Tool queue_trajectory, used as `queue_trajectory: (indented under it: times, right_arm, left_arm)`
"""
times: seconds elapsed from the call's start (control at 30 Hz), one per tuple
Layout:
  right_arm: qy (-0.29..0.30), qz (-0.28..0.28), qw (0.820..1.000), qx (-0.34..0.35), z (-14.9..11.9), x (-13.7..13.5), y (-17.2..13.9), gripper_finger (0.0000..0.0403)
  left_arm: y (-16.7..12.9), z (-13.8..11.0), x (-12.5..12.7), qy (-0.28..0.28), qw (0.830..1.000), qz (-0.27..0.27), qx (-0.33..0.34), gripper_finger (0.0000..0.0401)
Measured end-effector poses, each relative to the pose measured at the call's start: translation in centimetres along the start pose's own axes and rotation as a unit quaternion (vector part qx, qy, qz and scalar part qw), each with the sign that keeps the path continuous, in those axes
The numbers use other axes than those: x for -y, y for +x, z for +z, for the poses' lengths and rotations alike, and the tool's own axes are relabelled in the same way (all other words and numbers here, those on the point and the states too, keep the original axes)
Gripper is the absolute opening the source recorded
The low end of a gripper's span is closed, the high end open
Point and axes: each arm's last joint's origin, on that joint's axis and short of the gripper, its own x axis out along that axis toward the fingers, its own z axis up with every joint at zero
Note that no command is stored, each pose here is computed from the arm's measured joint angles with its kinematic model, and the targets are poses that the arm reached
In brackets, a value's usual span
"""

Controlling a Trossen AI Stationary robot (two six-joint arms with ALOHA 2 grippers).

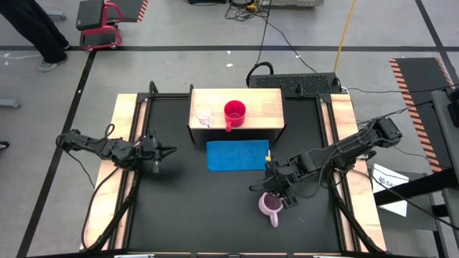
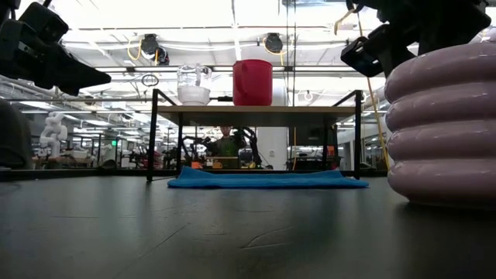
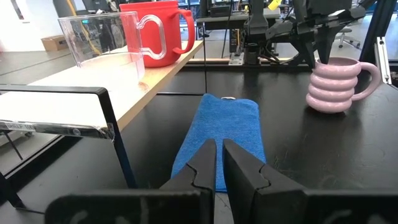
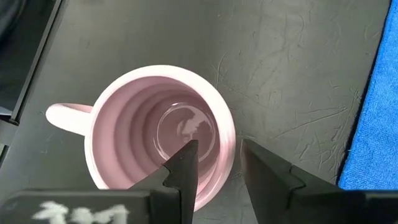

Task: Stack small to large cups/mugs on shelf
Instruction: Put the purple mug on the shelf

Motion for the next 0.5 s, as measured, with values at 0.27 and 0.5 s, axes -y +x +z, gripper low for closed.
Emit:
queue_trajectory:
  times: [0.27, 0.5]
  right_arm:
    - [0.0, -0.001, 1.0, -0.001, 0.08, 0.04, 0.28, 0.0076]
    - [-0.011, -0.002, 1.0, 0.0, 0.12, 0.05, 0.35, 0.0052]
  left_arm:
    - [0.0, 0.0, 0.0, 0.0, 1.0, 0.0, 0.0, 0.0031]
    - [0.0, 0.0, 0.0, 0.0, 1.0, 0.0, 0.0, 0.0031]
